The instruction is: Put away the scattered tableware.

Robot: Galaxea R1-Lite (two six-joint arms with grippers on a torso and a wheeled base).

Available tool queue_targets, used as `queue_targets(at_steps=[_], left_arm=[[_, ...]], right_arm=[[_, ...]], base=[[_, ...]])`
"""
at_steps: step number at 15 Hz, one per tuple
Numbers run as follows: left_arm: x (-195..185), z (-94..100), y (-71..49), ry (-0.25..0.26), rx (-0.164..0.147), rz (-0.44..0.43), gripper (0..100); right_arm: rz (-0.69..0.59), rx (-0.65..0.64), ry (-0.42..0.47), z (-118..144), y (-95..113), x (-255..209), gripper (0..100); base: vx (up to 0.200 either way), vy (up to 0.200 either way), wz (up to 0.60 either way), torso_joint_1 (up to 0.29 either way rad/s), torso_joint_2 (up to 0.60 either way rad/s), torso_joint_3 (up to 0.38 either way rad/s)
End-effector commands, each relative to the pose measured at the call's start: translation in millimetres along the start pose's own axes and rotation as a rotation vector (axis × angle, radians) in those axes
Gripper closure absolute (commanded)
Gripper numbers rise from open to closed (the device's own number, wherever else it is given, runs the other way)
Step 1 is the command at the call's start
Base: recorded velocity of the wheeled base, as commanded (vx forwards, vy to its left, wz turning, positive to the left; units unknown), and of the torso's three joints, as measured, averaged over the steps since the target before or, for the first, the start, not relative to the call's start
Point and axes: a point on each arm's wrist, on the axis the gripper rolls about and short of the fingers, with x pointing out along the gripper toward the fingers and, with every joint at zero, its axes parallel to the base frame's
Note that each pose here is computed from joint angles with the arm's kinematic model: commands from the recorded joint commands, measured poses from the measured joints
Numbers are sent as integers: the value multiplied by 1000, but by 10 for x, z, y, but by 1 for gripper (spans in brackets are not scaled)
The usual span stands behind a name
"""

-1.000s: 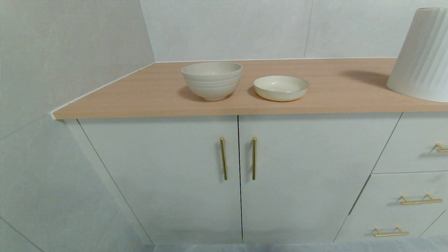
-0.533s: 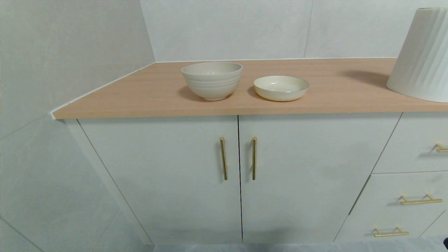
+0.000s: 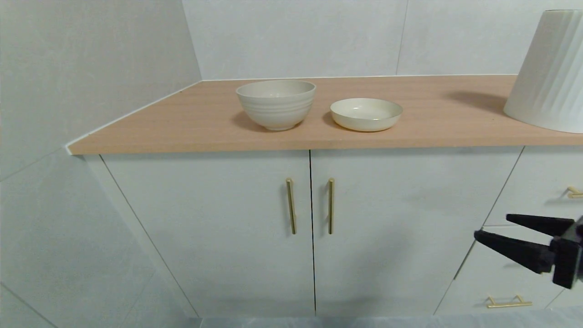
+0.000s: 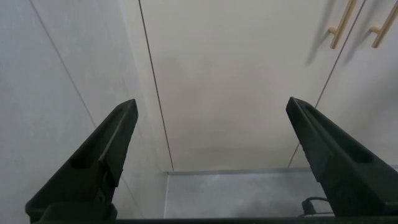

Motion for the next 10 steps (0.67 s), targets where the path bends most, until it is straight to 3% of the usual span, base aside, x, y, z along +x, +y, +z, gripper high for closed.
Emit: queue_targets(at_steps=[1, 4, 6, 10], left_arm=[[0, 0, 0, 0, 3, -1, 0], [0, -2, 0, 2, 11, -1, 0], [0, 0, 0, 0, 9, -1, 0], [0, 0, 0, 0, 3, -1, 0]], right_arm=[[64, -9, 55, 133, 12, 570, 0], [72, -49, 69, 306, 234, 1106, 0], [88, -55, 65, 343, 306, 1221, 0], [210, -27, 77, 408, 735, 1624, 0]], base=[[0, 0, 0, 0, 0, 0], [0, 0, 0, 0, 0, 0], [0, 0, 0, 0, 0, 0], [0, 0, 0, 0, 0, 0]])
